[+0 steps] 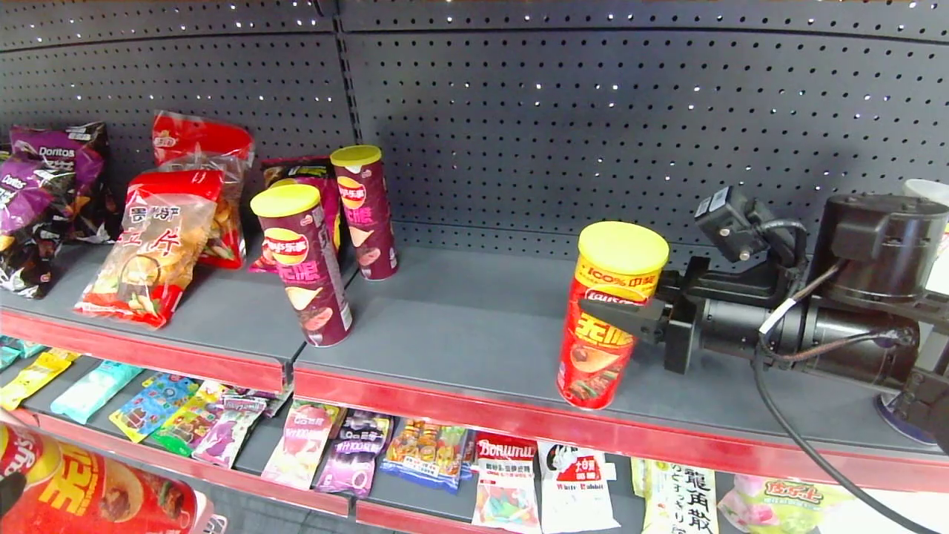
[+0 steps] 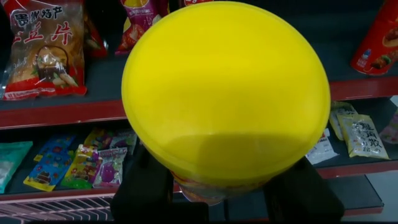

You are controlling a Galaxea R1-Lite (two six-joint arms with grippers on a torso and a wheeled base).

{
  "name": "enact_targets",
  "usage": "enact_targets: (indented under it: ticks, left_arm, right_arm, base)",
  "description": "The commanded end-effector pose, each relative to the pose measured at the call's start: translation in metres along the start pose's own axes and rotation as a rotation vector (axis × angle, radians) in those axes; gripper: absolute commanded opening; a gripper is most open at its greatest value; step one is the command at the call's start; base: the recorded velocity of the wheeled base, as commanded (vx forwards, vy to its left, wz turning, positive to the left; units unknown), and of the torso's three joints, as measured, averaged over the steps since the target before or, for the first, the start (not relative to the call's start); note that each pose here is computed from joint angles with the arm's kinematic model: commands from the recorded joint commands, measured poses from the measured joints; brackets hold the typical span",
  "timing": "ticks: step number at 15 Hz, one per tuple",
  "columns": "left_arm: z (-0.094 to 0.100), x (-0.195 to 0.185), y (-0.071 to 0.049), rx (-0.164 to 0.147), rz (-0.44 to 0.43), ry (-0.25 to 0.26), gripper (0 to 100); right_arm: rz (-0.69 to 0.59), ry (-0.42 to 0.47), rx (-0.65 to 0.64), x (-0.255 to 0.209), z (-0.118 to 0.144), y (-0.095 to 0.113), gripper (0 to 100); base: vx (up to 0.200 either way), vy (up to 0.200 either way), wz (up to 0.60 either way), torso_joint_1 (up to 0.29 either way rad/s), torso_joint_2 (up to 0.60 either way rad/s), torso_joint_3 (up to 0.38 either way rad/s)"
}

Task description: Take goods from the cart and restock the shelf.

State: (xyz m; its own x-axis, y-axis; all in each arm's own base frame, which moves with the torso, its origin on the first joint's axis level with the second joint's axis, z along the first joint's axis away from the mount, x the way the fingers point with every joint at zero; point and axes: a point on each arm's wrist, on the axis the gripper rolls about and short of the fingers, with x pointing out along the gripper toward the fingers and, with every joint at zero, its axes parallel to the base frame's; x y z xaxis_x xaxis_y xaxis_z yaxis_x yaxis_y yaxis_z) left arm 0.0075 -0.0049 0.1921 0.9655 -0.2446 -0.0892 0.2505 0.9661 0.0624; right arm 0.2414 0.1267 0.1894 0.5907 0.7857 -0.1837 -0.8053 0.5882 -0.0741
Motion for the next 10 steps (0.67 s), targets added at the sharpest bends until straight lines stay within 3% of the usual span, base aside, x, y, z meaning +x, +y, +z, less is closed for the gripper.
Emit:
enact_targets:
  ticks: [1,10]
  left_arm:
    - [0.0,0.0,0.0,0.0,0.0,0.001,0]
    - [0.0,0.0,0.0,0.0,-0.003,0.001,0]
  right_arm:
    - [-0.002,-0.004,0.003,0.0,0.001,0.0,100]
    - [-0.066,-0.02,0.001,-0.029,0.002,0.003,100]
  base:
    - [0.0,0.0,0.0,0.0,0.0,0.0]
    - [0.0,0.0,0.0,0.0,0.0,0.0]
